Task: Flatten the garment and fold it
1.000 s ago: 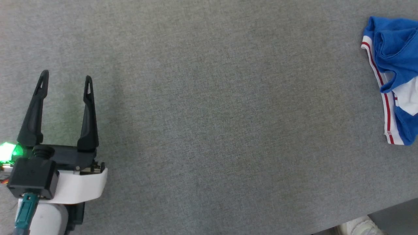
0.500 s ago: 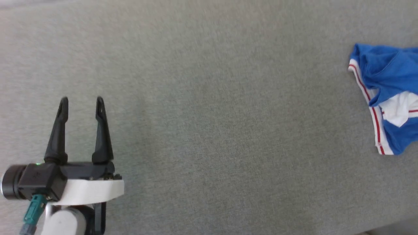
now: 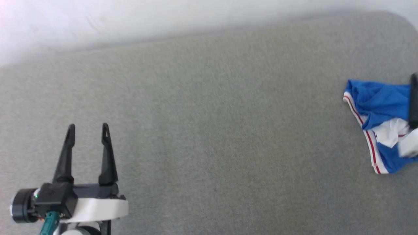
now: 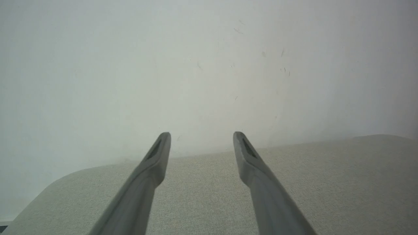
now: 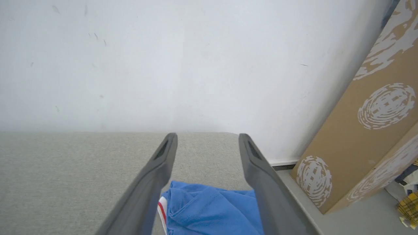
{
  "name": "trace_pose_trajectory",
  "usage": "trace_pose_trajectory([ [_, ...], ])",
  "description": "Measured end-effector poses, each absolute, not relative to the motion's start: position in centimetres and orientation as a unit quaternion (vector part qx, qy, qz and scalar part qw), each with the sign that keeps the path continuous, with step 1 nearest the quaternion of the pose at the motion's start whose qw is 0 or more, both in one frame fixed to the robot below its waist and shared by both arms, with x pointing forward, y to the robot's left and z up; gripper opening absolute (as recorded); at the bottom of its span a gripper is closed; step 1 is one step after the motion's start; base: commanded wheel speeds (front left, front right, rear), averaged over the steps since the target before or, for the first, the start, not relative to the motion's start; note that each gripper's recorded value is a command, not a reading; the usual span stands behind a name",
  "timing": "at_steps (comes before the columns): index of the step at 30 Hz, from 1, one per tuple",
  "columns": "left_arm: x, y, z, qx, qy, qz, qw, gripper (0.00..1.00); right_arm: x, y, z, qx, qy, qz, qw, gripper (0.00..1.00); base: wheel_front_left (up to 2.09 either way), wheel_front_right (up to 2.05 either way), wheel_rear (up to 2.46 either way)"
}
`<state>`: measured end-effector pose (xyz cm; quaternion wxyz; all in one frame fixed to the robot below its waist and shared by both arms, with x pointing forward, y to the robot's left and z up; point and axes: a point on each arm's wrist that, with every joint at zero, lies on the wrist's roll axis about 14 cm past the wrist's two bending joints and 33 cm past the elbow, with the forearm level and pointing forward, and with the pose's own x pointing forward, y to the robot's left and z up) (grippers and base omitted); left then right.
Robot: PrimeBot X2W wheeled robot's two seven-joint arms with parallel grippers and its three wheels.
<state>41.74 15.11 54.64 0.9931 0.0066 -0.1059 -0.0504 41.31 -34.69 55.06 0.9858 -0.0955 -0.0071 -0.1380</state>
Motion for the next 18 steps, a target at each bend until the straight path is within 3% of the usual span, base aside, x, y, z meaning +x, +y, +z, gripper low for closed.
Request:
trace_pose_trajectory([
  [9, 38.1, 16.3, 55.5, 0.002, -0.109, -0.024, 0.994, 1.00, 38.6, -27.7, 56.1, -0.041, -0.062, -0.086, 0.993, 1.00, 0.00, 0.00, 0.00],
  [18, 35.0, 16.8, 54.4, -0.016, -0.091, -0.008, 0.996, 1.00, 35.9, -24.2, 55.1, -0.057, -0.084, -0.053, 0.993, 1.00, 0.00, 0.00, 0.00],
])
